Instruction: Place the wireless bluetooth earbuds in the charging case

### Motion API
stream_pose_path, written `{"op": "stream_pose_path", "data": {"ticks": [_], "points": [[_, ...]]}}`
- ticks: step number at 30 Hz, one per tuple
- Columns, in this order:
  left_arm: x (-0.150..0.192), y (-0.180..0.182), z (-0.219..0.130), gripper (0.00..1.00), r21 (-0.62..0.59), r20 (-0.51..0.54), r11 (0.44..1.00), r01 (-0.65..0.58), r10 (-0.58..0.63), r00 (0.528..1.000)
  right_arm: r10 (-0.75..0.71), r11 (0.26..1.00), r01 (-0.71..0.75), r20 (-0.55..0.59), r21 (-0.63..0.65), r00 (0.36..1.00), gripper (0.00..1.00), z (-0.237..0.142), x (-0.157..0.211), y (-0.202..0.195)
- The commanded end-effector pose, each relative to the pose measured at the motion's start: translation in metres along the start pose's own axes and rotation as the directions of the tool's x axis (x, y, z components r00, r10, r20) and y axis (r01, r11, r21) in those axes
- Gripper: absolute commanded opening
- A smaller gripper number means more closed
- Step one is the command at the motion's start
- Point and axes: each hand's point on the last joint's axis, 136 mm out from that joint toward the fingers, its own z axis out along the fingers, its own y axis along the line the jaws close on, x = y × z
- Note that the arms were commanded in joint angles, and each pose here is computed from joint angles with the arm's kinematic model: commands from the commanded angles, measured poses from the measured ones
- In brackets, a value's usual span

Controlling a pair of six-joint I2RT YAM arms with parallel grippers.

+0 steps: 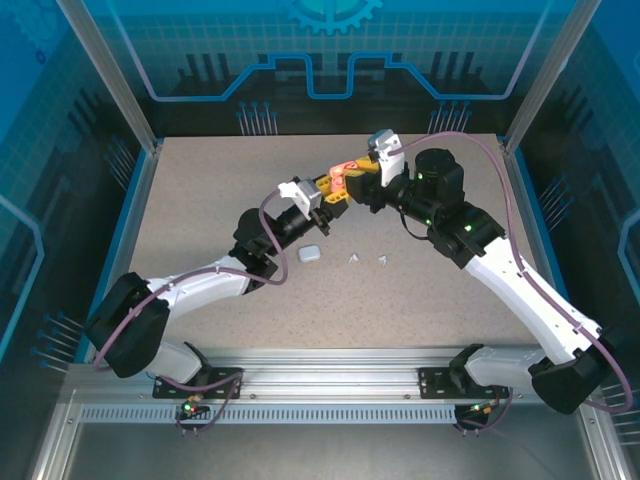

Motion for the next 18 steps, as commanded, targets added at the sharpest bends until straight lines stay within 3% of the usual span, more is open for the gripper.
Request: {"op": "stream_pose_path", "data": {"ticks": [1, 18], "points": [[-0.013, -0.001, 0.002, 0.00, -0.011, 0.061, 1.000, 0.003, -0.002, 0.998, -0.005, 0.994, 0.002, -0.026, -0.108, 1.000, 0.38, -0.001, 0.001, 0.028], [-0.008, -0.001, 0.001, 0.00, -0.014, 0.048, 1.000, 0.010, -0.010, 0.999, 0.016, 1.000, -0.016, 0.000, 0.000, 1.000, 0.48, -0.006, -0.013, 0.006]]}}
